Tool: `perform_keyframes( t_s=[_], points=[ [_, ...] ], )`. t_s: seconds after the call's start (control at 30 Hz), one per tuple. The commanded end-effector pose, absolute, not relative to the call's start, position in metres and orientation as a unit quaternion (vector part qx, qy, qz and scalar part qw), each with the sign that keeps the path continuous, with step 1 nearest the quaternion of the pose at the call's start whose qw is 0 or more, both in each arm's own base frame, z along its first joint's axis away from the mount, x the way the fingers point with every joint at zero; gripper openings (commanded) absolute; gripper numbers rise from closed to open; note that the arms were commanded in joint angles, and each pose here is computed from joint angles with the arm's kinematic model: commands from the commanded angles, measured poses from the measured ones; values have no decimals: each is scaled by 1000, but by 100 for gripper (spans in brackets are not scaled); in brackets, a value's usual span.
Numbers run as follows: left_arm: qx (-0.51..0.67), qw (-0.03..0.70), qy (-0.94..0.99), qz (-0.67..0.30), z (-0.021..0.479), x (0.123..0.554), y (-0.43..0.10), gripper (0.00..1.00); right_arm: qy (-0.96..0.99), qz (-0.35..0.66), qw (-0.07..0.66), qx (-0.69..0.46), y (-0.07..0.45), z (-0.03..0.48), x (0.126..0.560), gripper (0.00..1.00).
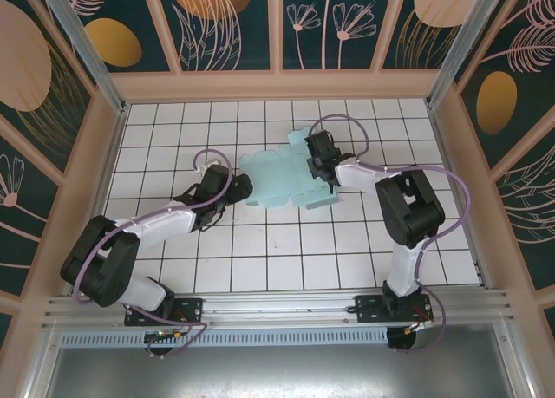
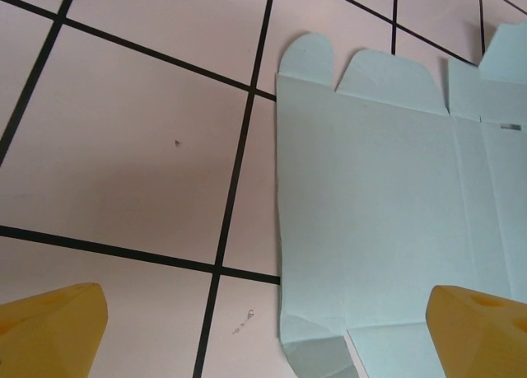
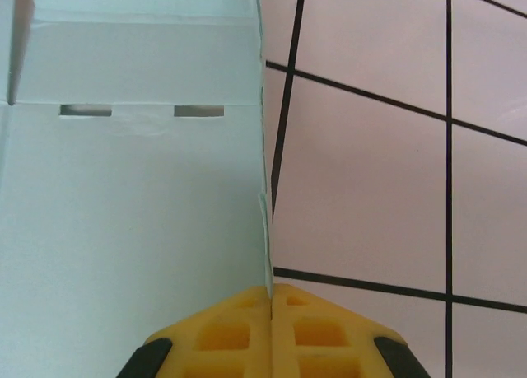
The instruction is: Fold the paper box
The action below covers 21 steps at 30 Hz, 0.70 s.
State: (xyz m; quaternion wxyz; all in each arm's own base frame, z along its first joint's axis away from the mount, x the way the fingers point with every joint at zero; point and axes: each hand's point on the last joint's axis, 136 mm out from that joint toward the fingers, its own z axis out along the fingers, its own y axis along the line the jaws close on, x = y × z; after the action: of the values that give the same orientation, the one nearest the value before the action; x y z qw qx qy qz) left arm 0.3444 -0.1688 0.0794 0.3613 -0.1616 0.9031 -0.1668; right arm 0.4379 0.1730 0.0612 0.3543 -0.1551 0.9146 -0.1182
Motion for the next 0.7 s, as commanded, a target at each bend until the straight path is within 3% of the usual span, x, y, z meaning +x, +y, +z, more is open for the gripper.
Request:
perform_keyframes(
  t_s=[0.0, 0.17, 0.37, 0.5, 0.67],
  points=[
    [-159, 379, 899, -151, 80, 353, -165, 99, 892, -227, 346, -183, 173, 51, 435, 0],
    [-165, 383, 898, -142, 81, 356, -162, 99, 870, -298, 332, -209, 179, 38, 437, 0],
    [-182, 419, 876, -156, 104, 348, -150, 99, 899, -87, 385, -189, 206, 68, 440, 0],
    [-156, 427, 863, -221, 128, 355, -175, 99, 869, 28, 453, -196, 223, 109, 433, 0],
    [-134, 433, 850, -270, 163, 377, -204, 99, 831, 67, 520, -188, 216, 143, 427, 0]
  ],
)
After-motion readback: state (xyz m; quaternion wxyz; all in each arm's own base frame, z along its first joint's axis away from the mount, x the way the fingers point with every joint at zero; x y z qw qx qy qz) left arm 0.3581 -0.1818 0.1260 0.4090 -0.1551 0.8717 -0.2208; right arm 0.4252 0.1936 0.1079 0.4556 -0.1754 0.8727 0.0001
